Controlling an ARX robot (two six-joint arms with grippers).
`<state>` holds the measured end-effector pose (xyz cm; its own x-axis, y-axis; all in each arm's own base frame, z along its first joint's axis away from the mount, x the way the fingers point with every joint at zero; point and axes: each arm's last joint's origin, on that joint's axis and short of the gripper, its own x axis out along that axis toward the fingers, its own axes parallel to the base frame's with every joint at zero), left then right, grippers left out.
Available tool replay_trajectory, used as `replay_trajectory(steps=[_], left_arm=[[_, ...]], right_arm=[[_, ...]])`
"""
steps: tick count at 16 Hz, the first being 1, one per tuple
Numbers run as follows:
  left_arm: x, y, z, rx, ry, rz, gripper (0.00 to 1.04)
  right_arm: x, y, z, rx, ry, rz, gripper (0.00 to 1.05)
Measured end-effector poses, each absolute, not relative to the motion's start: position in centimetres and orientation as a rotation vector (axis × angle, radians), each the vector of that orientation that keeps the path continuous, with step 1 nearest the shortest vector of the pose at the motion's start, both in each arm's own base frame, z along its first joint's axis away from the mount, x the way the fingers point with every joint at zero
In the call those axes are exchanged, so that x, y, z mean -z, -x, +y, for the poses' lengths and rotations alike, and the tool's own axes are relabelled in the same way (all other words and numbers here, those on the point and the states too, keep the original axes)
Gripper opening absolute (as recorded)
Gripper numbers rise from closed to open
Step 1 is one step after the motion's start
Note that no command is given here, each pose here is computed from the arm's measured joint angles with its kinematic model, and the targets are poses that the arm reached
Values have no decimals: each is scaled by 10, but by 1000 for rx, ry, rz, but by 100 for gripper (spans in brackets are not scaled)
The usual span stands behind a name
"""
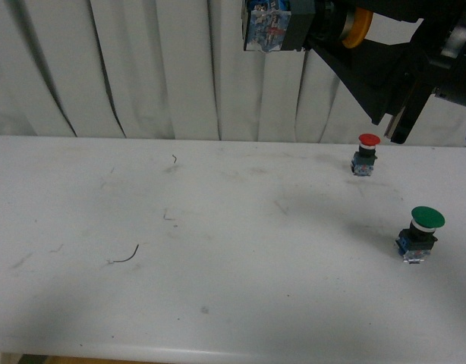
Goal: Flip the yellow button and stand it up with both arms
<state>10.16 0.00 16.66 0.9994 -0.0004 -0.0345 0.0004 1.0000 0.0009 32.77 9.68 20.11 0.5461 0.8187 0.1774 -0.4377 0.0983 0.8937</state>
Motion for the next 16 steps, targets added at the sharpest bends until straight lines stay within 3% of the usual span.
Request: replay_trajectory(steps=[2, 9, 11, 13, 16], left_arm=[[-170, -97, 0, 0, -1, -19, 2], [-166, -98, 0, 0, -1, 3, 2], [-166, -98, 0, 0, 0, 3, 21], [-166, -98, 0, 0, -1, 3, 44], [-166, -98, 0, 0, 0, 3, 79]], right_arm=[[-198, -326, 96, -958, -1130, 422, 35], [-197, -325, 98, -961, -1119, 420, 35], [-201, -322, 97, -953, -1023, 337, 35], [-227, -317, 96, -928, -787, 134, 35], [-236, -332, 89, -657, -454, 66, 35]])
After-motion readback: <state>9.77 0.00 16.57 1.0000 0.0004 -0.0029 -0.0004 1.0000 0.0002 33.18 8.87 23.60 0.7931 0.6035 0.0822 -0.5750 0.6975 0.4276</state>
